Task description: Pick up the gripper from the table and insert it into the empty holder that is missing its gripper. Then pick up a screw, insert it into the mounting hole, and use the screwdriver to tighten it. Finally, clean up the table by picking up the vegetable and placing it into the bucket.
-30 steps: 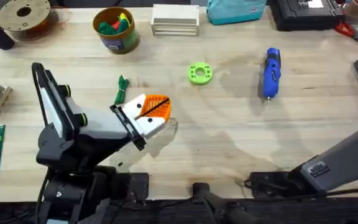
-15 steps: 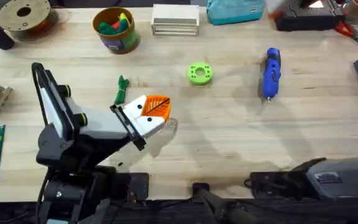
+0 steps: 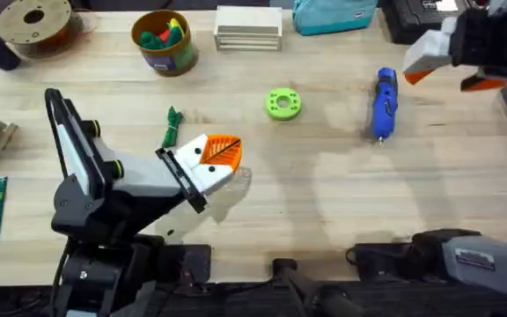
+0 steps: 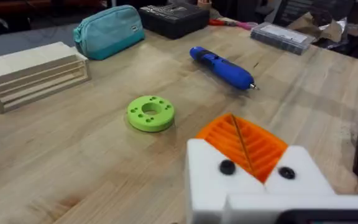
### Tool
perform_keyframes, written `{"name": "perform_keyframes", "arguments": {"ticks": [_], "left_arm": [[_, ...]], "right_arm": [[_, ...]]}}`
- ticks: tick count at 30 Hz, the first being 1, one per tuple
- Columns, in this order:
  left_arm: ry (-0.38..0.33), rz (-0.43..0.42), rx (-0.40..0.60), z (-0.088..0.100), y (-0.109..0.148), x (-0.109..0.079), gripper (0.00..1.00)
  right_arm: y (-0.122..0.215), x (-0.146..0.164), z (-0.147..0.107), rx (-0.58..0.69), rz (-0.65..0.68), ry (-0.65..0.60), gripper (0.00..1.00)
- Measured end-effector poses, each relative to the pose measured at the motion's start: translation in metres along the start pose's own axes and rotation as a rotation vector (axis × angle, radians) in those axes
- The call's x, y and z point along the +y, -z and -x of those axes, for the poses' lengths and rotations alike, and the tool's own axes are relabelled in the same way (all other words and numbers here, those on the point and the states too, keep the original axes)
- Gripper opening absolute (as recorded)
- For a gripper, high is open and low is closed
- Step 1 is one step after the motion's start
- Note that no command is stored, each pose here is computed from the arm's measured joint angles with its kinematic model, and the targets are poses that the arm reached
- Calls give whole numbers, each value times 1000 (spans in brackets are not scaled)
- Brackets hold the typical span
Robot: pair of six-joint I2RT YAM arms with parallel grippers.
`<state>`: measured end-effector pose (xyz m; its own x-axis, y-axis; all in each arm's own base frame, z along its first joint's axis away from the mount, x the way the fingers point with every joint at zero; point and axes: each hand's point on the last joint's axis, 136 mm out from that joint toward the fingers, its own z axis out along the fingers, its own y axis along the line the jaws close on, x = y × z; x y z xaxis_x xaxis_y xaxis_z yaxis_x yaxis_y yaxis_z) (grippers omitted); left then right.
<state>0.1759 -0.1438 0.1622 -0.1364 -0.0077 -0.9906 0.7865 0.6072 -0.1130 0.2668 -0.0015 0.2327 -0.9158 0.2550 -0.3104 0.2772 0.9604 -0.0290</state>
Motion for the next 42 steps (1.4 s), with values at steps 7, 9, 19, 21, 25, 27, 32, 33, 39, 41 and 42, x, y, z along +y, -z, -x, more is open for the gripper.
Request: {"name": "perform_keyframes", "arguments": {"ticks": [7, 9, 19, 21, 25, 27, 32, 33, 39, 41, 42], "left_arm": [[0, 0, 0, 0, 0, 0, 4], [0, 0, 0, 0, 0, 0, 4], [0, 0, 0, 0, 0, 0, 4], [0, 0, 0, 0, 0, 0, 4], [0, 0, 0, 0, 0, 0, 4], [0, 0, 0, 0, 0, 0, 4], [0, 0, 0, 0, 0, 0, 4], [0, 0, 0, 0, 0, 0, 4], [0, 0, 0, 0, 0, 0, 4], [0, 0, 0, 0, 0, 0, 4], [0, 0, 0, 0, 0, 0, 4]], "right_arm": [[-46, -19, 24, 55, 3, -177, 766], [-60, -23, 34, 61, 0, -186, 766], [-138, -9, 69, 93, 16, -91, 850], [-151, -7, 72, 100, 16, -78, 892], [-168, -5, 76, 108, 16, -49, 921], [-173, -5, 75, 117, 15, -39, 926], [-184, -1, 72, 147, 37, -3, 928], [-187, -1, 71, 152, 42, 2, 928], [-199, -7, 73, 161, 56, 3, 929], [-203, -9, 74, 162, 56, 1, 929], [-204, -10, 74, 163, 56, 0, 929]]}}
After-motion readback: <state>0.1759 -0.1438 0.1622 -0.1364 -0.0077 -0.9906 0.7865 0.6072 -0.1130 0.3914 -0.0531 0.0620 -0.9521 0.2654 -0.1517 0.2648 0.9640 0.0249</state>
